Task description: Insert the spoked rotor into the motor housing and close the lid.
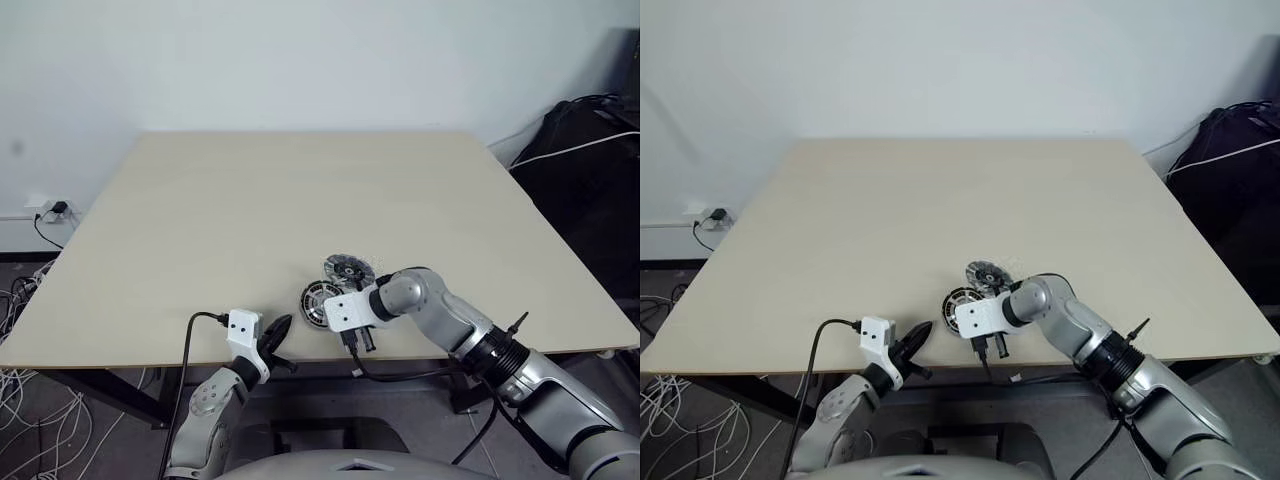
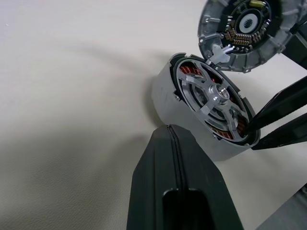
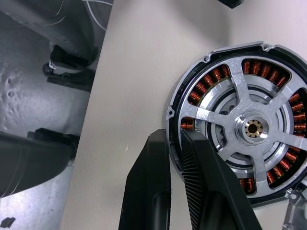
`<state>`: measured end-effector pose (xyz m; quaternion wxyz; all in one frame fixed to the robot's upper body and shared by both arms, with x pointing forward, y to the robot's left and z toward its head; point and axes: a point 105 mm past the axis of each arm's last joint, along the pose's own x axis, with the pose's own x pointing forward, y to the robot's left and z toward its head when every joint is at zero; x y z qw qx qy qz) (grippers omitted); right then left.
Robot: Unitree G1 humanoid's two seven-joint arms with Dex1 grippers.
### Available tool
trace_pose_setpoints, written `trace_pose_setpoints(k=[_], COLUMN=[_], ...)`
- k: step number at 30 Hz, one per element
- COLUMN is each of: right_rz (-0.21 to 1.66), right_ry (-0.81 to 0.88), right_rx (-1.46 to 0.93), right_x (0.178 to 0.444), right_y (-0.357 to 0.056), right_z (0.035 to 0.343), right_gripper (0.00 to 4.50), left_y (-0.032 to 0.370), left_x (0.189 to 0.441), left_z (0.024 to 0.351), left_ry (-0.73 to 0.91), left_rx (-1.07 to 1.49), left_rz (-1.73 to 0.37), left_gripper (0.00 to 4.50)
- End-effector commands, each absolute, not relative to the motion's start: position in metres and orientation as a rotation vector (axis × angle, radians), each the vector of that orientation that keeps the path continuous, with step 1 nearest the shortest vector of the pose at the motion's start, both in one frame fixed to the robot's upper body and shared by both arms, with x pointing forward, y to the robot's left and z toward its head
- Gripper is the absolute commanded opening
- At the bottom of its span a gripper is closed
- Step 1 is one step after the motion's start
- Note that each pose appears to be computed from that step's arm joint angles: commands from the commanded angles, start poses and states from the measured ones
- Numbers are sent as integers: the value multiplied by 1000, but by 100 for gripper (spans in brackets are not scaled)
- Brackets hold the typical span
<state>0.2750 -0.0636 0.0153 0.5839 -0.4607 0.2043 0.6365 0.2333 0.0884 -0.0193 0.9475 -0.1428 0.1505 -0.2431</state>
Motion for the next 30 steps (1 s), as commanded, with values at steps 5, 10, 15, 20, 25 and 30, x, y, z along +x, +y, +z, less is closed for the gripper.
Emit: trace_pose_setpoints(k=[5,10,15,20,25,30], right_rz=[1332,1119,1028,990,983,1000], right_ry=[426,476,558,621,621,637], right_rx=[-975,-826,-706,-609,-582,-591], right_x=[290,305,302,295,293,289], right_y=[-57,-60,-67,-71,-73,-79], right_z=[36,49,55,62,70,76], right_gripper=[12,12,12,12,12,12], left_y=[84,84,83,82,80,80], left_x=[240,240,240,240,239,239], left_z=[-3,-2,-3,-3,-4,-5], left_ry=[240,241,244,248,253,255], left_rx=[-299,-300,-304,-308,-315,-316], left_rz=[-513,-515,-519,-527,-537,-541], left_gripper=[0,0,0,0,0,0])
